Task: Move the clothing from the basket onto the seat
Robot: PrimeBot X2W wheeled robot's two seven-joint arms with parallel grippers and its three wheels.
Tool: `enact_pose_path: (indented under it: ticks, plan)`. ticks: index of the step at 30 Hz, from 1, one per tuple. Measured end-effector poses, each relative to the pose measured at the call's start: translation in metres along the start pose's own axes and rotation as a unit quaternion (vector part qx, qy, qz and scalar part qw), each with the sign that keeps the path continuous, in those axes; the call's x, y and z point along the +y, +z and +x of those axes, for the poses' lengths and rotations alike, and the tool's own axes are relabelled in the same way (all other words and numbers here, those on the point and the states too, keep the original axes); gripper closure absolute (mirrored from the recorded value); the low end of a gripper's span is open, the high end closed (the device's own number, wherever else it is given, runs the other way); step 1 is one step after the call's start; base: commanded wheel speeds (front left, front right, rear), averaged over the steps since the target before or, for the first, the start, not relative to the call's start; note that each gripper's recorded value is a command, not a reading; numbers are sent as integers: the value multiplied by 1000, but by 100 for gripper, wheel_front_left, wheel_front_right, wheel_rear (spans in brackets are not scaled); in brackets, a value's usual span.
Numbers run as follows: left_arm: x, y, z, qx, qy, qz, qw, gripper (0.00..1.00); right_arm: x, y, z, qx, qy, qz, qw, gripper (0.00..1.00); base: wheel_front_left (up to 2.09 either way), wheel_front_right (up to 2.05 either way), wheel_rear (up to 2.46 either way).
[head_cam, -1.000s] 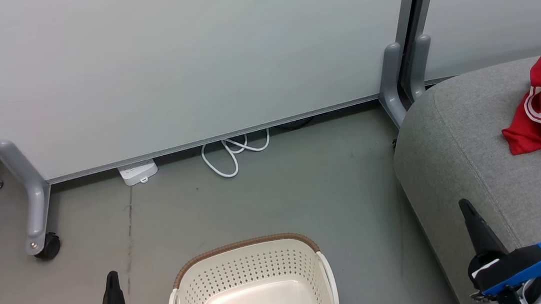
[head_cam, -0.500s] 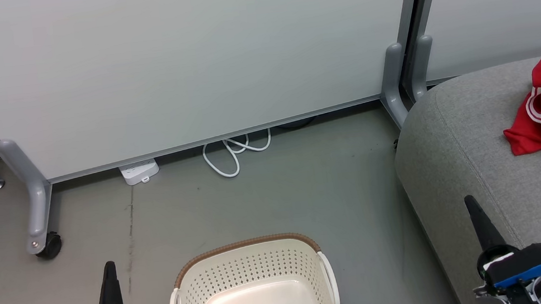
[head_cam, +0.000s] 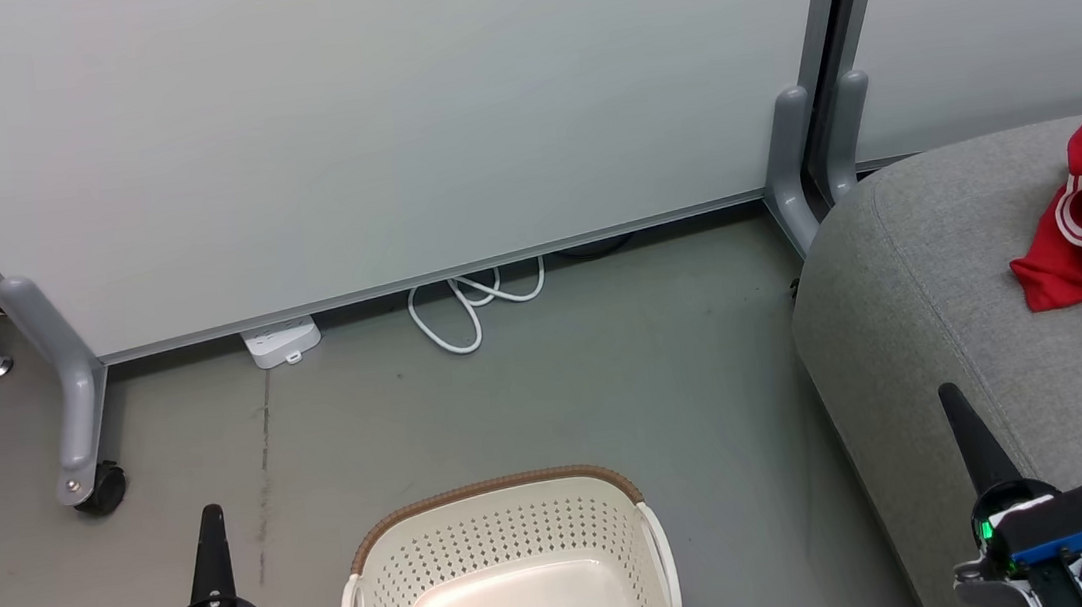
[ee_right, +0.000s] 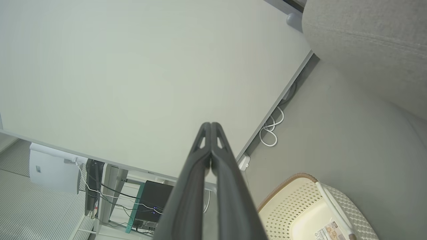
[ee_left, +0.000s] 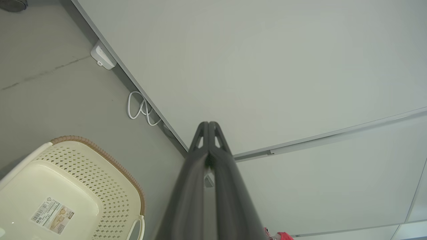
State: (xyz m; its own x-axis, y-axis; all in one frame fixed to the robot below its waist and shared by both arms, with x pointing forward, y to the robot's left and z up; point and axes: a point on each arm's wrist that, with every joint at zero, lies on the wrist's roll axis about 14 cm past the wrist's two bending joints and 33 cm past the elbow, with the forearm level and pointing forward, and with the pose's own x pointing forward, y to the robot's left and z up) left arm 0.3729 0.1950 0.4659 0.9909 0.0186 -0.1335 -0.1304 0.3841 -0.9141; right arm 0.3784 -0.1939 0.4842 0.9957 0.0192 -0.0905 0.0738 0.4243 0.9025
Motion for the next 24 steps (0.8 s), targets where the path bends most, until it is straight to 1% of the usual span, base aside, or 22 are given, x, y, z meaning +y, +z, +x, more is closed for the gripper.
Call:
enact_pose_path:
  ticks: [24]
  plan:
    - [-16, 8, 6, -1, -26, -97, 995, 100, 8, 7, 4, -11, 16, 107, 994, 100, 0, 0, 0]
